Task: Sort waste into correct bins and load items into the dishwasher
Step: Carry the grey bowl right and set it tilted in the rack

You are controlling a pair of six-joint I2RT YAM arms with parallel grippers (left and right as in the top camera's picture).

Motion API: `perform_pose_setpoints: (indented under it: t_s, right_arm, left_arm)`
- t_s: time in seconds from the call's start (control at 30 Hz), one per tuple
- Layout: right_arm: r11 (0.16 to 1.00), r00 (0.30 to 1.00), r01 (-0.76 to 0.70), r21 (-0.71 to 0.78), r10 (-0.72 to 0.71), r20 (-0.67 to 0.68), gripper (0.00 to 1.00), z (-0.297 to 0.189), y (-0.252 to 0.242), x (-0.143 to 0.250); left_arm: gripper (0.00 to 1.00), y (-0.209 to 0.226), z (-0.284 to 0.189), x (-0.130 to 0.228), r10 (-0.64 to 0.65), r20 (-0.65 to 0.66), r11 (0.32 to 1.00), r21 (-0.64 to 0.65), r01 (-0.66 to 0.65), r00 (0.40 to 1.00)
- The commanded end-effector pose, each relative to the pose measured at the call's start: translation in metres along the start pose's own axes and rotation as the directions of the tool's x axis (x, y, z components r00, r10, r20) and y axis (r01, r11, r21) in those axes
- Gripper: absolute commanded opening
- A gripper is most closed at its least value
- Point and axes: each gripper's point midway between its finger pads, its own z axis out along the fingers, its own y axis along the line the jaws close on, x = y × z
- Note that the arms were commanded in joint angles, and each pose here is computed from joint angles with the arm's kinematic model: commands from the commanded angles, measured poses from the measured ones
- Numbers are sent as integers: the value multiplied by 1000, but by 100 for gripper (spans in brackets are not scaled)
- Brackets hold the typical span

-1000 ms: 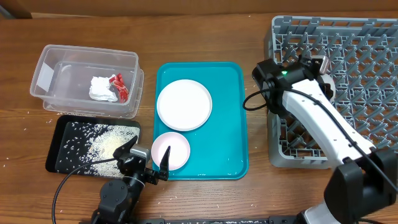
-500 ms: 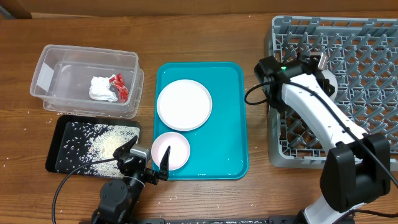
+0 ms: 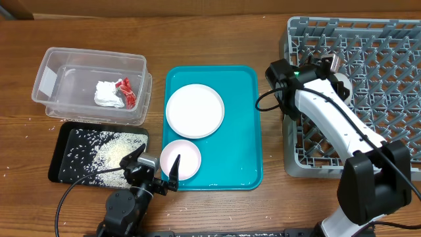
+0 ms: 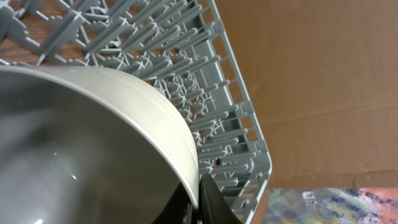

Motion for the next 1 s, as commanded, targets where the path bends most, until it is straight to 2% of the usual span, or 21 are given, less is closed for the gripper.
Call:
perform_pose_setpoints:
  t_s: [0.0,0.5,0.8,0.97]
  right_arm:
    - [999,999,42,17,-42,9,4,8,1,-6]
    - [980,979,191,-53,-194,-67,4,5,22,17]
    - [991,992,124,54,-125,22,4,7,8,-5]
    - [993,993,112,44,-113,27,4,16,12,-14]
  left_arm:
    - [100,1,0,-1,11,12,1000,-2,-11,1000]
    - [100,1,0,-1,11,12,1000,-2,-11,1000]
    - [100,1,0,-1,11,12,1000,-2,-11,1000]
    - [100,1,0,-1,11,12,1000,-2,-11,1000]
